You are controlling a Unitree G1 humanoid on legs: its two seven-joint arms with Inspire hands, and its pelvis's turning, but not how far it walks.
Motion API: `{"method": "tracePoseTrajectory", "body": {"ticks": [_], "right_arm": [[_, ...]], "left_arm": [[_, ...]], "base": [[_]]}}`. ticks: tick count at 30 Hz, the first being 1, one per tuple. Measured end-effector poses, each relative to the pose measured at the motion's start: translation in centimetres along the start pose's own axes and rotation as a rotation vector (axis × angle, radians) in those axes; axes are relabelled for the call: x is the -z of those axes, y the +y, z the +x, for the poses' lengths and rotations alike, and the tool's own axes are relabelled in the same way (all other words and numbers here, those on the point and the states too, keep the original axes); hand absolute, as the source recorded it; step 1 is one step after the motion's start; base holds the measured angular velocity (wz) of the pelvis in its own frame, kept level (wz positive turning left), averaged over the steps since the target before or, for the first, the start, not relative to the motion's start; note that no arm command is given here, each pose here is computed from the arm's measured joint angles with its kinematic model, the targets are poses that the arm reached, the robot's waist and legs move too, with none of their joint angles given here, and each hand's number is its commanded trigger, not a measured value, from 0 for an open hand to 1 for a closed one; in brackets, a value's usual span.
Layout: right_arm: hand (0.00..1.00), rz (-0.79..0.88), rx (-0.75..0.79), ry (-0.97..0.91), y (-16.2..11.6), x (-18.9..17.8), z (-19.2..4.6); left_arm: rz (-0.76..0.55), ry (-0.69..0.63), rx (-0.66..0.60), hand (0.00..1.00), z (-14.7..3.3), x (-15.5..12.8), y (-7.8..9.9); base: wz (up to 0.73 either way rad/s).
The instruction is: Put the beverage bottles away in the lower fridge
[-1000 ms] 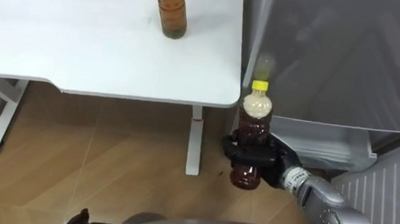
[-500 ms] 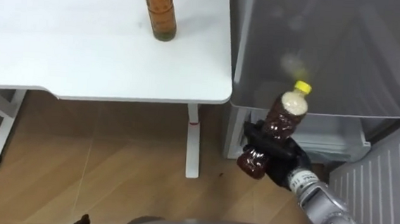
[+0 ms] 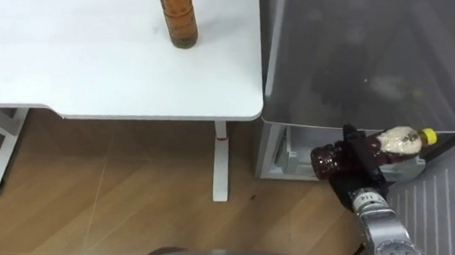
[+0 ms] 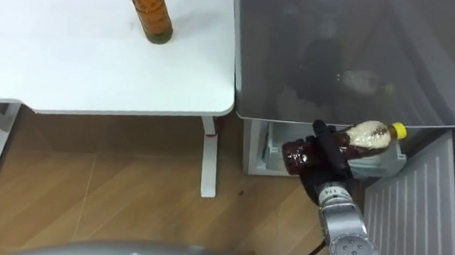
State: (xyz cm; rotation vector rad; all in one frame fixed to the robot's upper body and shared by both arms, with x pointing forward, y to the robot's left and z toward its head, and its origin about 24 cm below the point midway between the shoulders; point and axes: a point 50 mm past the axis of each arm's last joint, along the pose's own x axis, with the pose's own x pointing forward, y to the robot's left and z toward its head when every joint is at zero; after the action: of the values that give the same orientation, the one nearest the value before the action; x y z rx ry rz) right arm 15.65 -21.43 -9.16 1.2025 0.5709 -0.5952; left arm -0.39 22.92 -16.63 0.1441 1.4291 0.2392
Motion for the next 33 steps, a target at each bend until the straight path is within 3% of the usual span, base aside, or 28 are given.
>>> {"method": "tracePoseTrajectory", "body": {"ticks": [25,28,33], "right_arm": [[1.00,0.199,0.122,-0.078,-2.1,-1.5,0.0],[1.00,0.241,0.107,-0.109,-1.6,-2.4,0.3],[1.00,0.287,0.093,-0.147,1.0,-4.0,2.8]], "left_arm": [[0.103,0.020,0.031,0.00,-0.1,0.8,-0.2],[0.103,0.016,0.046,0.00,-0.1,0.4,-0.3],[0.147,-0.026,0.040,0.00,0.3,-1.9,-0.4]], "base": [[0.00],[0.06],[0.04]]}}
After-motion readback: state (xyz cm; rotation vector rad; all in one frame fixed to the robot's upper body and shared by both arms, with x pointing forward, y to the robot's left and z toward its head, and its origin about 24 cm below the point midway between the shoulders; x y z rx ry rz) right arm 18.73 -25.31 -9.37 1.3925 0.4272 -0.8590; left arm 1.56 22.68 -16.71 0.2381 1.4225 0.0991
